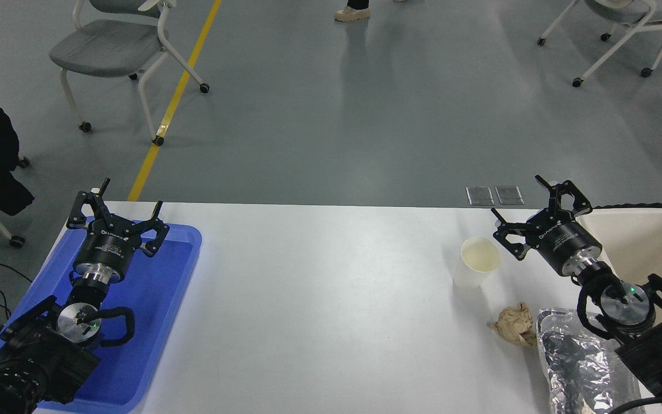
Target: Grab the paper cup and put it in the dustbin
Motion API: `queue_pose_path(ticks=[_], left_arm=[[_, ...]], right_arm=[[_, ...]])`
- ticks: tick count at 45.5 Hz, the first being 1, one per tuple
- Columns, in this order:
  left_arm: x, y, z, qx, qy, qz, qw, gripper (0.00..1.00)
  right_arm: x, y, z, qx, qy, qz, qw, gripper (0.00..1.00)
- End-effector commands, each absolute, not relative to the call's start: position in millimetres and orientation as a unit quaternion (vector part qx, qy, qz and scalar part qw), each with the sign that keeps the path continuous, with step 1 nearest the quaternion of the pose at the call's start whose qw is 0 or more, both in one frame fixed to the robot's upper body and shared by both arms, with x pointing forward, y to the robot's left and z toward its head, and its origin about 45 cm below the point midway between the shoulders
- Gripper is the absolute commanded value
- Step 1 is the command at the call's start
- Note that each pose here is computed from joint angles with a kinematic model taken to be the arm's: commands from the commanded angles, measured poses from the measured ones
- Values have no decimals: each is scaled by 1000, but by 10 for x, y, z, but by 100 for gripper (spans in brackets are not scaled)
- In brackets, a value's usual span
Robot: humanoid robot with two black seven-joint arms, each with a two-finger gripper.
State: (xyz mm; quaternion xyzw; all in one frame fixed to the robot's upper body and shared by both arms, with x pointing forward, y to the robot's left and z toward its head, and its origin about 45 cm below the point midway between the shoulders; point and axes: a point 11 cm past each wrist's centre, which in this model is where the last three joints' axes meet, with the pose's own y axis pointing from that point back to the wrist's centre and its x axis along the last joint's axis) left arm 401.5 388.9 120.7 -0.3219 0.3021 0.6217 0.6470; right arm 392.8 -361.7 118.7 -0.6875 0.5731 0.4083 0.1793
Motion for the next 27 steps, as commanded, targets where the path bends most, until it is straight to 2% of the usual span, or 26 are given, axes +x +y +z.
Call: queue_pose_path(ticks=[1,15,22,27], left_arm=[[4014,3887,1203,-321,303,622,647,100],[4013,3896,1207,-321,302,622,647,100],[4013,3896,1207,-321,302,622,647,100],[4017,3888,1212,-322,302,621,648,100]], right_arm=[[3932,-3615,1193,-689,572,408,179,100],[4002,-3578,1271,-699,568,399,173,100],[4094,-3587,1416,-727,562,369,140,100],[4205,-3756,1705,-748,566,327,119,100]])
